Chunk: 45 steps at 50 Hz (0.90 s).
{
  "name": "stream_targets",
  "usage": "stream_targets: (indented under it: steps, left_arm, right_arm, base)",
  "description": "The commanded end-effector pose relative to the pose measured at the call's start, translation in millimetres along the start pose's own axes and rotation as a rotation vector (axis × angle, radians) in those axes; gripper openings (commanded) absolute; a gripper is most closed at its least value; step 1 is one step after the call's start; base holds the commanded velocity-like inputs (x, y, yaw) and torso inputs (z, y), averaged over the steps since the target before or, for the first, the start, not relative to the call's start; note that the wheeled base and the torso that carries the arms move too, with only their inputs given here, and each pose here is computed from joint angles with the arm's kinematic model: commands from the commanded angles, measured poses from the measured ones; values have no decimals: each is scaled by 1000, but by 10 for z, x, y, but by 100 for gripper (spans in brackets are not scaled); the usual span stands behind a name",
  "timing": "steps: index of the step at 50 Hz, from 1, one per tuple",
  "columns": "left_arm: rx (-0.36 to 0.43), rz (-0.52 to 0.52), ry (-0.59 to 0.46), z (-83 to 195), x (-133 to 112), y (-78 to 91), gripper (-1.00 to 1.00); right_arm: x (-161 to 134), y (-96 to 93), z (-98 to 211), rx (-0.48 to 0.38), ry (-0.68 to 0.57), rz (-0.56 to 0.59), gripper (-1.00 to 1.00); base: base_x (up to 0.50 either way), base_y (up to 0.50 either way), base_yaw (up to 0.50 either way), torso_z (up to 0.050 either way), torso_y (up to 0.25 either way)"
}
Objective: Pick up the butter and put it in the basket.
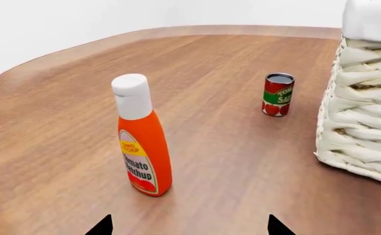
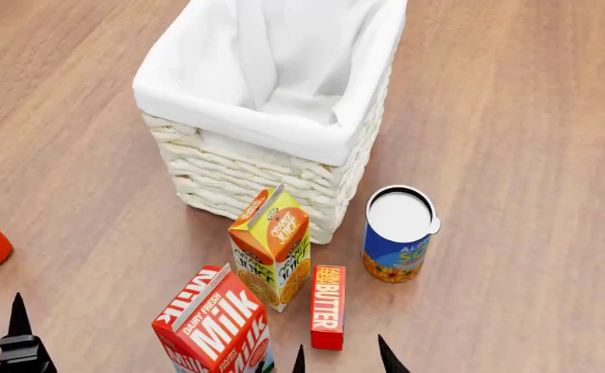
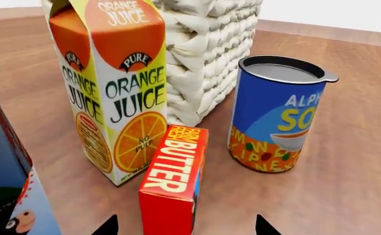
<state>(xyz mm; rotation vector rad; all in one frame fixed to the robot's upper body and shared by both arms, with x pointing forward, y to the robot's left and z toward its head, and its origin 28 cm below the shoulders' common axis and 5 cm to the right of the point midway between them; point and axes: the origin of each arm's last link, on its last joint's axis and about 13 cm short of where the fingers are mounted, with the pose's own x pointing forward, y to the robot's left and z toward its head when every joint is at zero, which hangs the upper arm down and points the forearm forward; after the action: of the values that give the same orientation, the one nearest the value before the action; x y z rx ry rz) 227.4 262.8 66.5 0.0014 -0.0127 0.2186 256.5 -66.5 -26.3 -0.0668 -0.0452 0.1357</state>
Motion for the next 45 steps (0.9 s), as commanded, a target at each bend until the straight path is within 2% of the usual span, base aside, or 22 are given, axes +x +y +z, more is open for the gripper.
stream_targets:
  steps: [1,8,17,38,45]
  left_arm:
    - [-26,26,-27,31,-11,1,100]
    - [-23,21,-28,24,-13,-3,100]
    - [-26,21,-29,33,-22,5,100]
    - [-23,17,-27,17,-26,-2,100]
    - [-23,17,-28,15,-35,-5,100]
  right_arm:
    - [92,5,16,33,-15,9,100]
    - [165,-16,-56,142,-9,35,100]
    - [255,-29,-64,161,13,52,100]
    - [316,-51,101,148,-4,57,100]
    - [265,-47,69,96,29,13,100]
  base:
    - [0,0,0,0,0]
    - [0,0,0,0,0]
    - [0,0,0,0,0]
    - [0,0,0,0,0]
    - [0,0,0,0,0]
